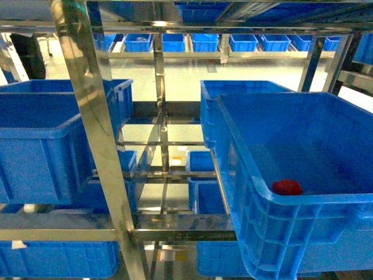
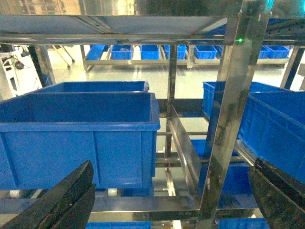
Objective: Pick red block from blue box to shelf
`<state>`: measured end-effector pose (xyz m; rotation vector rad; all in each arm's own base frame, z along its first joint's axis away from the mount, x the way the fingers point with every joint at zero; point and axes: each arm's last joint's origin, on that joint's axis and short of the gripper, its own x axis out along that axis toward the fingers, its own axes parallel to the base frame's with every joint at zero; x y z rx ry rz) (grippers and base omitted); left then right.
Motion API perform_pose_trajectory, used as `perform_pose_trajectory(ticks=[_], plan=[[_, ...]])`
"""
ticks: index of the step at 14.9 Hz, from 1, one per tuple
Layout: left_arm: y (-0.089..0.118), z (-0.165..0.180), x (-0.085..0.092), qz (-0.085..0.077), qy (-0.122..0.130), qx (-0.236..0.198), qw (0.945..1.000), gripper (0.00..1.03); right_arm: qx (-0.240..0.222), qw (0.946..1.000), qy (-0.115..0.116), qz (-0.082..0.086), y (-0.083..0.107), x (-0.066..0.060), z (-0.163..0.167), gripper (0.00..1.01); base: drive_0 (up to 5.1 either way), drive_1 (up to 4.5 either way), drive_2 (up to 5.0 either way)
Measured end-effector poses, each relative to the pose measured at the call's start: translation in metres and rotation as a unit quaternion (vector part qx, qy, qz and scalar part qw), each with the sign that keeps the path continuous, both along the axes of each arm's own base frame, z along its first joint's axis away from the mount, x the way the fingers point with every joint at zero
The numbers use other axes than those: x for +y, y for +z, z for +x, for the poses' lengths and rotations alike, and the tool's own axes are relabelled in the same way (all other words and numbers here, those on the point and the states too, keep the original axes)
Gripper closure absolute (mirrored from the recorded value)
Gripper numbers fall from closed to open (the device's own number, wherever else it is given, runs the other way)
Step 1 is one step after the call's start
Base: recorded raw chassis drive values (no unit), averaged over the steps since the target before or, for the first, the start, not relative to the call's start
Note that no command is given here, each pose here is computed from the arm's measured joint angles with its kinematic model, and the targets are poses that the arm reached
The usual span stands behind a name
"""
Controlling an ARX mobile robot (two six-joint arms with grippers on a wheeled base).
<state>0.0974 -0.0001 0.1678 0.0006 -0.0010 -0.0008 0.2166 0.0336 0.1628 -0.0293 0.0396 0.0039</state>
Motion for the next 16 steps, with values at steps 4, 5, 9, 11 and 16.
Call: perform_pose_trajectory(ticks=[4,5,9,11,16], plan=[[0.000,0.000,0.000,0.000,0.000,0.000,1.0000,0.05,-0.013,0.9998,-0.004,0.014,0.000,-0.017,-0.034,0.65,0.0,0.00,0.0],[0.000,0.000,0.000,0.000,0.000,0.000,1.0000,0.05,-0.010,0.9999,-0.002,0.014,-0.001,-0.019,-0.041,0.78,0.0,0.00,0.0],[0.000,0.000,0.000,0.000,0.000,0.000,1.0000,0.05,-0.012,0.9997,-0.011,0.016,0.000,-0.035,-0.062,0.99,0.0,0.00,0.0],[0.000,0.000,0.000,0.000,0.000,0.000,1.0000,0.05,-0.013,0.9998,-0.004,0.016,0.000,-0.034,-0.072,0.99,0.0,0.00,0.0],[0.000,0.000,0.000,0.000,0.000,0.000,1.0000,0.05,-0.023,0.9996,-0.004,0.016,0.006,-0.034,-0.087,1.00,0.0,0.00,0.0]])
